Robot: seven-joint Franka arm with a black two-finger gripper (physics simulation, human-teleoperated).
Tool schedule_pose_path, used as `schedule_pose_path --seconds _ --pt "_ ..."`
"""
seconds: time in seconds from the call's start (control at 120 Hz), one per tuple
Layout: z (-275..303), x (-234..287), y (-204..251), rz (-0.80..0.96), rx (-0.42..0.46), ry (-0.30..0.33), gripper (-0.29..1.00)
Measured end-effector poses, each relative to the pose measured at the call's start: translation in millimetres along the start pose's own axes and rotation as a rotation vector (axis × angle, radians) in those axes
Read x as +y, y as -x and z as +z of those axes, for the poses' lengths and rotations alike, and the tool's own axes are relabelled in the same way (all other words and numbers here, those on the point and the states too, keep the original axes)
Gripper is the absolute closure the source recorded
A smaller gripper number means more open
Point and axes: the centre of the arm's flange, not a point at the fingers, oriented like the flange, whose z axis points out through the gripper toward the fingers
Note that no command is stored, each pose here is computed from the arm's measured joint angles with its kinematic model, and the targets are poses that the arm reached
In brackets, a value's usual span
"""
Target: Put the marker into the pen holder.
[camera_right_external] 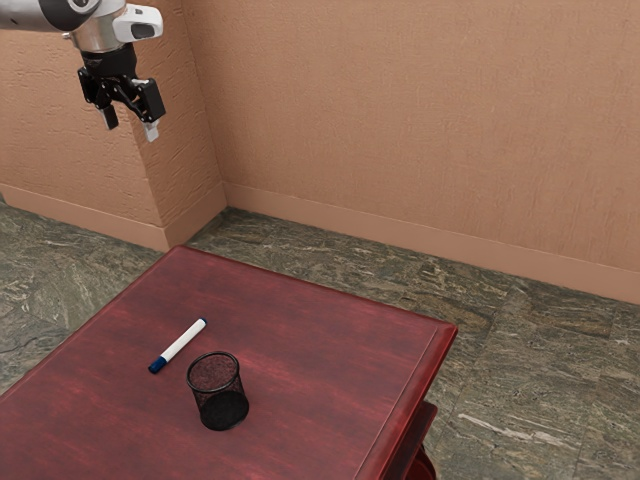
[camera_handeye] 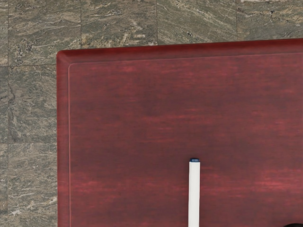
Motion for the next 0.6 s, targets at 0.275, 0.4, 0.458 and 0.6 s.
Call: schedule_pose_path --seconds 0.275,0.4,0.458,0.6 --pt "-21 17 -10 0.032 0.044 -0.024 0.02" --pt "95 26 -56 0.065 -0.155 -0.119 0.02" --pt "156 2 -59 0.043 -0.241 -0.111 0.02" --pt "252 -34 -33 0.02 -0.338 -0.049 0.02"
